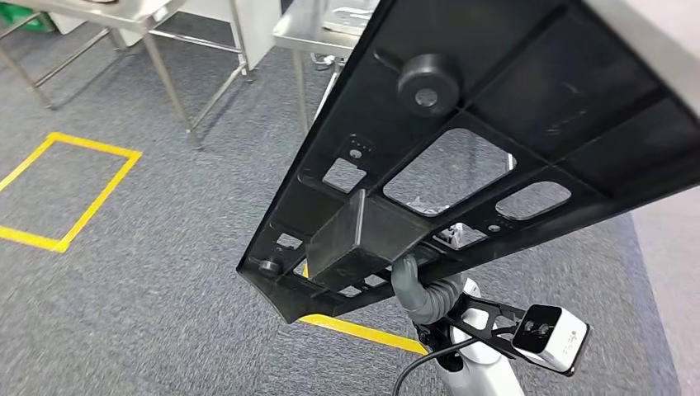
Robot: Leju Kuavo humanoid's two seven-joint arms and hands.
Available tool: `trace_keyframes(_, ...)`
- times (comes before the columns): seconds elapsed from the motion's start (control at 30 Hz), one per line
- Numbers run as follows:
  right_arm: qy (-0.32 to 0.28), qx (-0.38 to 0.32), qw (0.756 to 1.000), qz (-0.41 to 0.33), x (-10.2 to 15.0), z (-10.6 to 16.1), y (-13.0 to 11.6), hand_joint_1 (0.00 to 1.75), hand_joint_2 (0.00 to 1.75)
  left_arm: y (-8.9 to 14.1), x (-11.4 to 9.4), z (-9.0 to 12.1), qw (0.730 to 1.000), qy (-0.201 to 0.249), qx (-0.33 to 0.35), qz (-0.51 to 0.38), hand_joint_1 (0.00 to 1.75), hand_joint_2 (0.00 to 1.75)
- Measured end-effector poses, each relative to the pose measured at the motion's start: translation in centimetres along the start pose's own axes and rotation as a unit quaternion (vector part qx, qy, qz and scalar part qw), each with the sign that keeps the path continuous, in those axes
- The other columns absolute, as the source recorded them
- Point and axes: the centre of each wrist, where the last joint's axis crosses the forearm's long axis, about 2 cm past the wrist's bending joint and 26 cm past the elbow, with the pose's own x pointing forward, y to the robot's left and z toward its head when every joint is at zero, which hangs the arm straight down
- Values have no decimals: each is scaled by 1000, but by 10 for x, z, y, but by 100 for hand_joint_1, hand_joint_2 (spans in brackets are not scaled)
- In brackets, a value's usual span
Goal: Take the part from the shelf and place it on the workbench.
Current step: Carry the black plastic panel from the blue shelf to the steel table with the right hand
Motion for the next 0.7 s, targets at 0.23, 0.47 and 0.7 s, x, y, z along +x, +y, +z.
trace_keyframes(0.23,1,1,1000,1,1,1,-1,175,175,-3,2,0,1000,4,-3,8,0,175)
trace_keyframes(0.47,1,0,1000,-1,1,2,-1,175,175,-2,-2,1,1000,8,-7,16,0,175)
trace_keyframes(0.7,6,-8,1000,2,2,3,-1,175,175,-3,0,0,1000,6,-15,18,0,175)
